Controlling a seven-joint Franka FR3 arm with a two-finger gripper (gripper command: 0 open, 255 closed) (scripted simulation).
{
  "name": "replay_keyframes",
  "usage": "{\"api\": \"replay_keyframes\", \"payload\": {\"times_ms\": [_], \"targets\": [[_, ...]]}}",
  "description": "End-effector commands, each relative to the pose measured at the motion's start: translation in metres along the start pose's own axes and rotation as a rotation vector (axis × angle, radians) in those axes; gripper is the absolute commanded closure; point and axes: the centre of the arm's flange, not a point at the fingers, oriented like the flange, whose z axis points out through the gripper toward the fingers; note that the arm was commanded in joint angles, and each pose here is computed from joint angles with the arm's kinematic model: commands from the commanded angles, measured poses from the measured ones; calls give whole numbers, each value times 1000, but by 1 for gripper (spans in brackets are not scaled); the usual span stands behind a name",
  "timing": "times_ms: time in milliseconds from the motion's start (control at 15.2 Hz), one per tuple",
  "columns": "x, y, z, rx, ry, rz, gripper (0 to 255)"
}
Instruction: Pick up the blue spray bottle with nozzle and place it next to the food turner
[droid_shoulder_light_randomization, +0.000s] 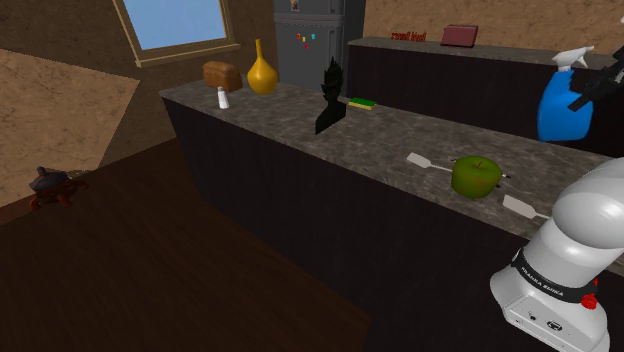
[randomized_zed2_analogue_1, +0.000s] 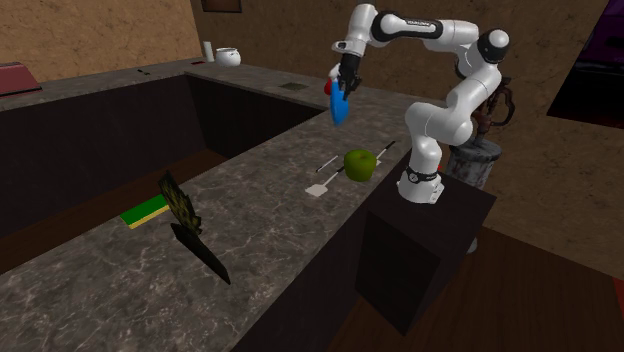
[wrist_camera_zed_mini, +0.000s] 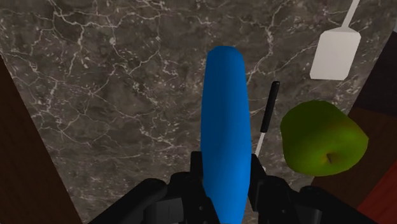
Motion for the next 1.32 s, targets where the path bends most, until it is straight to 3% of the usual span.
{"api": "replay_keyframes", "payload": {"times_ms": [0,1254], "targets": [[-6,0,10,-1,0,0,255],[-44,0,103,-1,0,0,255]]}}
